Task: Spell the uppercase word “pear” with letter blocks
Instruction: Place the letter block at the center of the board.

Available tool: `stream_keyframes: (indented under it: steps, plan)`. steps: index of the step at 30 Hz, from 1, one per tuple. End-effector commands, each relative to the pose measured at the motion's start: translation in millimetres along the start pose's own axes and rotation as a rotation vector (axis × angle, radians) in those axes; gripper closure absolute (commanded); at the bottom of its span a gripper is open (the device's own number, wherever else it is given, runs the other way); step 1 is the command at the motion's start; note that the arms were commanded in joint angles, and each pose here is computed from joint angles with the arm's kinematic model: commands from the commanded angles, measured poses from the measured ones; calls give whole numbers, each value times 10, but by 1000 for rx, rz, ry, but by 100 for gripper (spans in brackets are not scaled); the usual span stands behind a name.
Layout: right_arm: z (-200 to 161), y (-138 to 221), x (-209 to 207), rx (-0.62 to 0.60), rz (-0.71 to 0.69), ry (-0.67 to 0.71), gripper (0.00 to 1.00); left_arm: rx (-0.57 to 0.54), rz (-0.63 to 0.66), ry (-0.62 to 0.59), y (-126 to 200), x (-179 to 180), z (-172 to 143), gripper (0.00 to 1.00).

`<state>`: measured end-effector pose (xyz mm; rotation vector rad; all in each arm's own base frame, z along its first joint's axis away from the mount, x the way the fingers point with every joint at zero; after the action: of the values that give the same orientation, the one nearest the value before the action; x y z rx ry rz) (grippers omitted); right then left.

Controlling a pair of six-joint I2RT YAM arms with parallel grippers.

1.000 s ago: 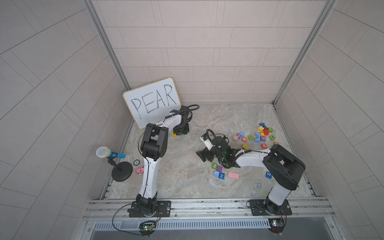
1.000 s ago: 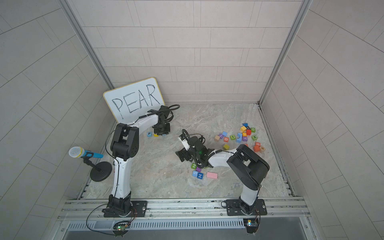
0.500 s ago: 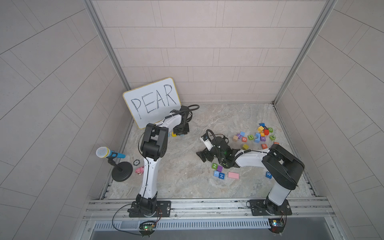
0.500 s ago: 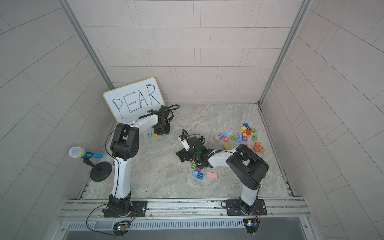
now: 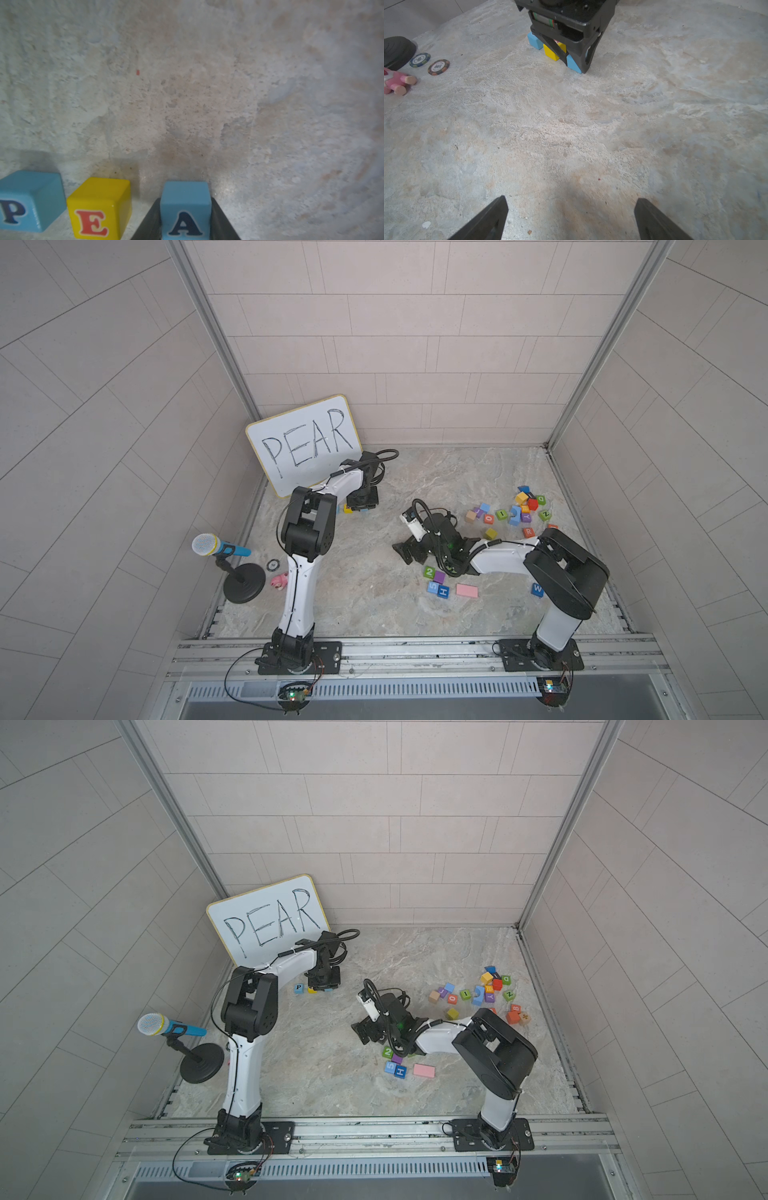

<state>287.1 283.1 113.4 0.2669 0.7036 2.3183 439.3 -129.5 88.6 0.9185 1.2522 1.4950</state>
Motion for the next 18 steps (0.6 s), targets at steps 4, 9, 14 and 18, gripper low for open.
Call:
stream_keyframes:
  steps: [4, 9, 14, 18]
  plan:
    - [9, -25, -16, 11, -13, 0, 0, 9, 28, -2, -9, 49, -14, 61]
    - [10, -21, -17, 10, -15, -1, 0, 3, 31, -5, 17, 55, -15, 60]
    - [11, -21, -19, 10, -16, 0, 0, 2, 32, -6, 26, 62, -18, 59]
    - [13, -22, -17, 9, -15, 0, 0, 3, 28, -6, 36, 58, -25, 59]
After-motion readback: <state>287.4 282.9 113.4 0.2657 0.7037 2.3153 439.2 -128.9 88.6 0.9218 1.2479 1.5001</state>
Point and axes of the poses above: each gripper's point midway between its finger pads, its own y axis back along the fingers, its own x axis along the line the jaws close on, z = x × y, the point moved 7 cm from there along y, back along the fingers, and after that the axes turned 7 degrees about y, right-handed, at the moved point
